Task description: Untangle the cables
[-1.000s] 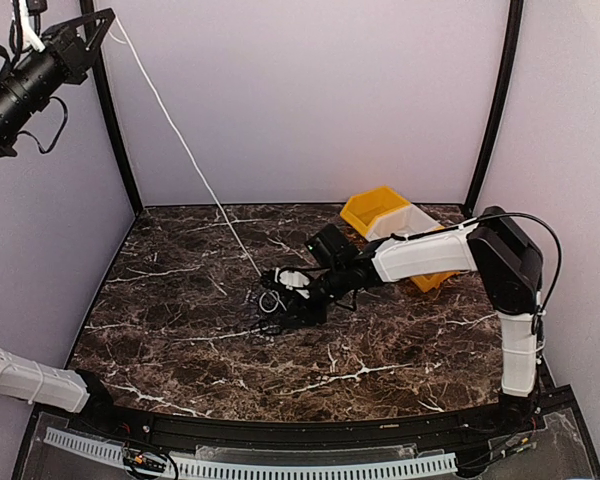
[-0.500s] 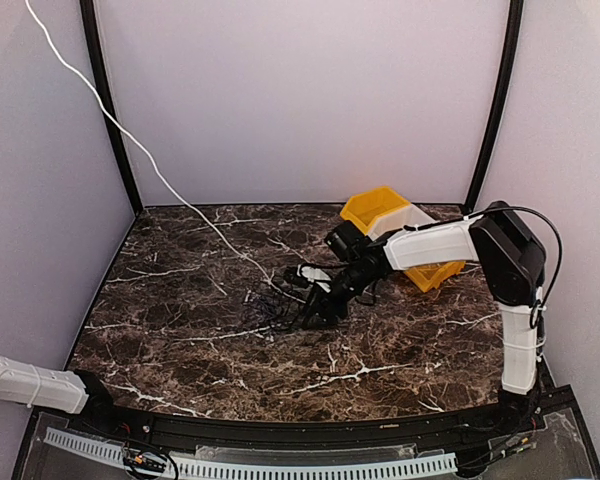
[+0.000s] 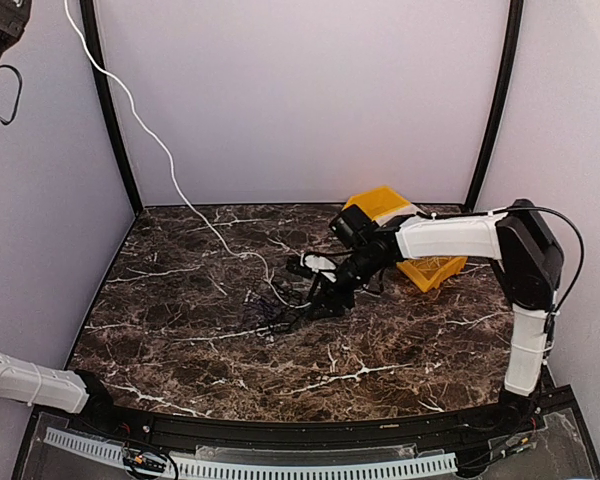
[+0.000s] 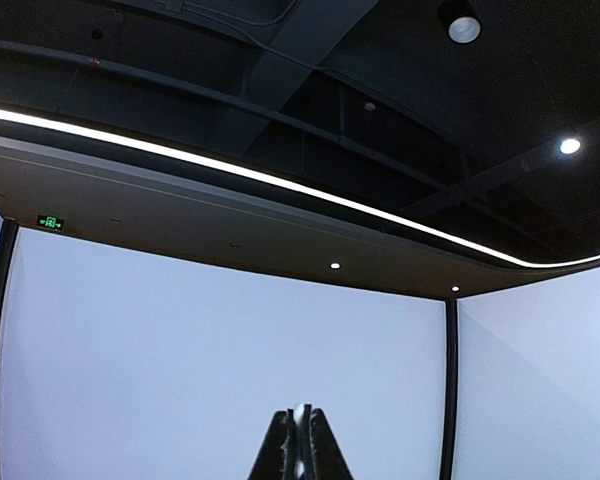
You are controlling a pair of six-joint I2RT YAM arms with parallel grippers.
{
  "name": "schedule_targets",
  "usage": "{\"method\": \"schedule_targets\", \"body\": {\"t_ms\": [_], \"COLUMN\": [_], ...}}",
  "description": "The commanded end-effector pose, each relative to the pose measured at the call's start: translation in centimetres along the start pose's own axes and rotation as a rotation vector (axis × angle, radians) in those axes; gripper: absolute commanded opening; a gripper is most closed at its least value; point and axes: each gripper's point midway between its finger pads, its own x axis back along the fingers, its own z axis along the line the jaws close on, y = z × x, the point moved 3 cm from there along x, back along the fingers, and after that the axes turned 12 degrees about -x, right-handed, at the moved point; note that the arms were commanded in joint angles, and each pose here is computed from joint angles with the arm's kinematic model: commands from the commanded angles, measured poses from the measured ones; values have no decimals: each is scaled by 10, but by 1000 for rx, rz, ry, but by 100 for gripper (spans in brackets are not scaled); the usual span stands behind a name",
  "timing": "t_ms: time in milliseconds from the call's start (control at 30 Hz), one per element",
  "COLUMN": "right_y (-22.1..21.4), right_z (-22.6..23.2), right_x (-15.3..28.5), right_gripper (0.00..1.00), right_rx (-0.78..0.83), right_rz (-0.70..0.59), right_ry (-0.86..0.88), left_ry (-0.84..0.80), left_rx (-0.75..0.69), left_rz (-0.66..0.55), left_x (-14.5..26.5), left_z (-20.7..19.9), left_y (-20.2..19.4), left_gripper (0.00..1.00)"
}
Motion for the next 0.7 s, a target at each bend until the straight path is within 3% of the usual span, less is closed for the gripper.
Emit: {"method": "schedule_targets", "body": {"t_ms": [0, 300, 500, 667], "right_y": [59, 130, 176, 179], "right_z": [18, 38, 61, 63], "right_x": [56, 56, 32, -5], "right_gripper": [58, 59, 64, 66], "right_rx": [155, 302, 359, 404], "right_rz": [-112, -234, -336, -333], "right_ry": [-94, -139, -99, -53], "left_ry": [-34, -110, -127, -123], "left_rx": [63, 147, 174, 174], "left_rz": [57, 219, 243, 222], "left_x": [8, 27, 31, 32], "left_z": [-9, -33, -37, -34], "left_y": [-27, -97, -106, -98], "left_gripper": [0, 0, 0, 0]}}
